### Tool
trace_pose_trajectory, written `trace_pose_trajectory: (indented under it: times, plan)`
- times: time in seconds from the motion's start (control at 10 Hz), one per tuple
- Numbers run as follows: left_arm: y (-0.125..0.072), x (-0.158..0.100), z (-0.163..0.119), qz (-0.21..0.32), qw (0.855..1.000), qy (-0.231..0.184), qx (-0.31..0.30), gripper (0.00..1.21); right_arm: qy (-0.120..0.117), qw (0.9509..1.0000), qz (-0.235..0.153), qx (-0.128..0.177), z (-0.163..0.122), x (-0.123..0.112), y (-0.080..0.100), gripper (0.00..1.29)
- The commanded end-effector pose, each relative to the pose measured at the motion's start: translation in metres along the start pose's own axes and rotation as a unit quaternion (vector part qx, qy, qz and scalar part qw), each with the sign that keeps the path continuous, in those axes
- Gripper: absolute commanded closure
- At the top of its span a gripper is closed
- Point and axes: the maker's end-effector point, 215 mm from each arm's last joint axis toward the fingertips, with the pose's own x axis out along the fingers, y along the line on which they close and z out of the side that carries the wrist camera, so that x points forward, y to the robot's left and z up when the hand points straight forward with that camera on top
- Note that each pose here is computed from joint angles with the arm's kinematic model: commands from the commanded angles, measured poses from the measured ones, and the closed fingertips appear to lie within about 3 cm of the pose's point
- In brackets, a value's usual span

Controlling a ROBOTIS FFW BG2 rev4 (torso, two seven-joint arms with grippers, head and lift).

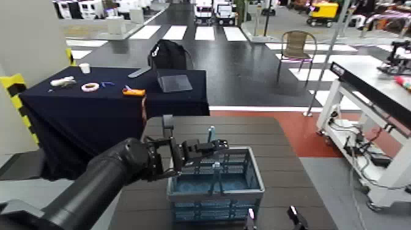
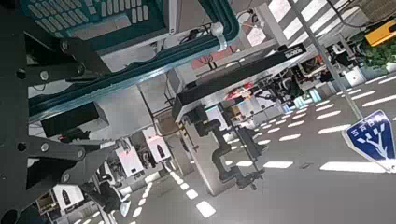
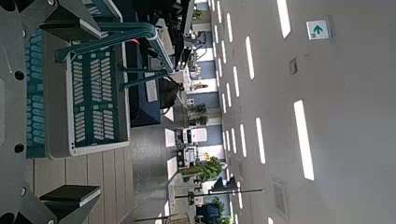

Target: Place the crate on the table.

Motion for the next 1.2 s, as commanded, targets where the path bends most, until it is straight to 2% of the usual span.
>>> trace_pose_trajectory:
  times: [0.1, 0.6, 0.8, 0.9, 1.2]
  plan:
    - [0.007, -0.001, 0.0, 0.011, 1.0, -0.003, 0.004, 0.08, 0.0, 1.0, 0.0, 0.0, 0.0, 0.0, -0.001, 0.14]
    - [0.039, -0.022, 0.019, 0.089, 0.994, -0.011, 0.061, 0.08, 0.001, 1.0, -0.002, 0.0, 0.0, -0.001, -0.004, 0.14]
    - [0.042, -0.034, 0.037, 0.123, 0.986, -0.027, 0.107, 0.08, 0.001, 1.0, -0.006, 0.0, -0.001, -0.002, -0.008, 0.13]
    - [0.046, -0.046, 0.048, 0.148, 0.979, -0.04, 0.138, 0.09, 0.001, 1.0, -0.007, -0.001, 0.0, -0.002, -0.009, 0.14]
    - [0.033, -0.084, 0.087, 0.222, 0.943, -0.1, 0.228, 0.11, 0.001, 0.9999, -0.013, -0.002, 0.0, -0.003, -0.015, 0.14]
